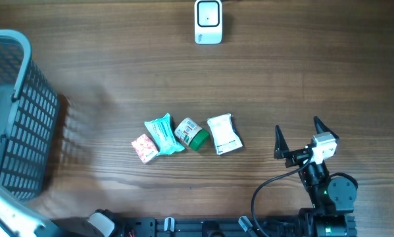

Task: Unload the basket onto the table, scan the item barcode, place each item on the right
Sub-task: 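Carry the Haribo bag across and drop it right of the Hansaplast pack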

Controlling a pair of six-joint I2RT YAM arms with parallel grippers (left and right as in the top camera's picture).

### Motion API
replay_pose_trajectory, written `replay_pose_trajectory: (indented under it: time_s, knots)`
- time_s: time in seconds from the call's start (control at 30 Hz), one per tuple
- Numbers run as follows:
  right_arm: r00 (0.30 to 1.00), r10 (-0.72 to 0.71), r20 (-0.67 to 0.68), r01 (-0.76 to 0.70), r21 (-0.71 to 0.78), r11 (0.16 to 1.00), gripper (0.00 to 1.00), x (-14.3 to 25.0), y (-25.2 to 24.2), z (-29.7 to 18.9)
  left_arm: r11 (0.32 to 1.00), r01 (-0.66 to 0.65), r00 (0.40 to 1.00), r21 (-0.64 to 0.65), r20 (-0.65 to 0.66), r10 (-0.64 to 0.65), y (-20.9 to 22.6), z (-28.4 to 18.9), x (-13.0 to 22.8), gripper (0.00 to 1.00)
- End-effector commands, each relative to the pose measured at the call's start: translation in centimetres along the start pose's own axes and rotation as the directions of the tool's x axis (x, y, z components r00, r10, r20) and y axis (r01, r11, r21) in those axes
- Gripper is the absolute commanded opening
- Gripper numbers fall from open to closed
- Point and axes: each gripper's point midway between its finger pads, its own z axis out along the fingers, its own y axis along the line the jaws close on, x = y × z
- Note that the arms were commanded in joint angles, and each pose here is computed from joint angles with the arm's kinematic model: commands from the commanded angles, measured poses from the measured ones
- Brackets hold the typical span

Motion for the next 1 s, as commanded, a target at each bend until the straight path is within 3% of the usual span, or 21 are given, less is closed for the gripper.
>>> replay_pose_trajectory:
  time_s: [0.0,0.07,0.2,0.4,0.57,0.63,0.77,0.97]
  knots:
    - [1.000,0.005,0.007,-0.005,0.008,1.000,1.00,-0.1,-0.1,0.0,0.938,-0.075,0.997,0.337,0.004,0.078,-7.2,-6.9,1.2,0.04]
    - [1.000,0.005,0.007,-0.005,0.008,1.000,1.00,-0.1,-0.1,0.0,0.854,-0.125,0.989,0.505,-0.009,0.150,-10.4,-10.3,2.6,0.04]
    - [1.000,0.005,0.007,-0.005,0.008,1.000,1.00,-0.1,-0.1,0.0,0.595,-0.155,0.930,0.789,-0.087,0.358,-15.1,-16.7,7.6,0.04]
    - [1.000,0.005,0.007,-0.005,0.008,1.000,1.00,-0.1,-0.1,0.0,0.365,-0.115,0.792,0.924,-0.136,0.595,-17.3,-18.8,14.2,0.04]
    - [1.000,0.005,0.007,-0.005,0.008,1.000,1.00,-0.1,-0.1,0.0,0.224,-0.039,0.662,0.974,-0.143,0.735,-19.2,-20.0,20.2,0.04]
    - [1.000,0.005,0.007,-0.005,0.007,1.000,1.00,-0.1,-0.1,0.0,0.227,-0.011,0.616,0.974,-0.172,0.769,-19.8,-19.8,22.7,0.04]
    - [1.000,0.005,0.007,-0.005,0.008,1.000,1.00,-0.1,-0.1,0.0,0.308,-0.035,0.508,0.951,-0.248,0.825,-20.8,-17.5,29.8,0.04]
    - [1.000,0.005,0.007,-0.005,0.008,1.000,1.00,-0.1,-0.1,0.0,0.377,-0.149,0.368,0.914,-0.303,0.879,-20.6,-14.7,39.4,0.04]
